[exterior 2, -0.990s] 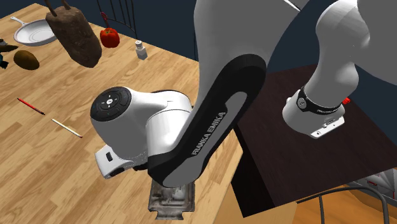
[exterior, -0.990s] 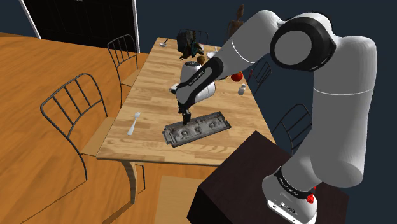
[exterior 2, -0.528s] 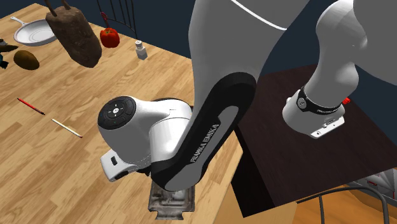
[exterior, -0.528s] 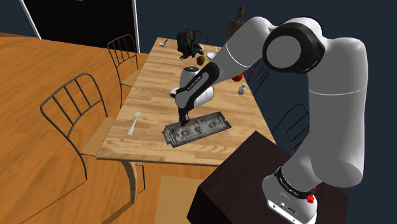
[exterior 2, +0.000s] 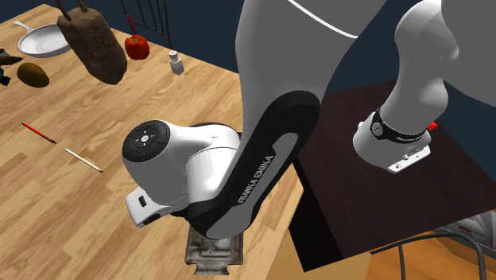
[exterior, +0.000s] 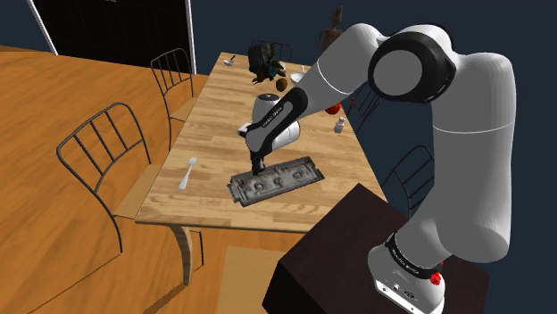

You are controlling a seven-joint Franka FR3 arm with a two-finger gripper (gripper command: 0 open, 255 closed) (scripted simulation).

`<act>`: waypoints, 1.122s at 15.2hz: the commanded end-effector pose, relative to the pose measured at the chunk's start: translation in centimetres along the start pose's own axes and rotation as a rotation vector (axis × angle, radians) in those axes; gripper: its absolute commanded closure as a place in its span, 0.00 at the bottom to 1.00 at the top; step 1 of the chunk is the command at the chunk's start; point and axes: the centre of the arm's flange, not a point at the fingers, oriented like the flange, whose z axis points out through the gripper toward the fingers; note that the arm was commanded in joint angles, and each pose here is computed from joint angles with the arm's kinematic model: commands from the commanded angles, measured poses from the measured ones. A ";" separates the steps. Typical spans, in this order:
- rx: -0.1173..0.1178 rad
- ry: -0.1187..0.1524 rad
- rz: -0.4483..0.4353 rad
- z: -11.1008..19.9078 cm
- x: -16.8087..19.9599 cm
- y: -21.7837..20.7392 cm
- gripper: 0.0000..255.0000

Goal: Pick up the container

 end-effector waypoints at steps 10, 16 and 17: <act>0.000 0.000 0.000 -5.3 0.2 0.0 1.00; 0.000 0.000 0.000 -8.0 0.2 0.1 1.00; 0.000 0.000 0.000 -8.0 0.2 0.1 1.00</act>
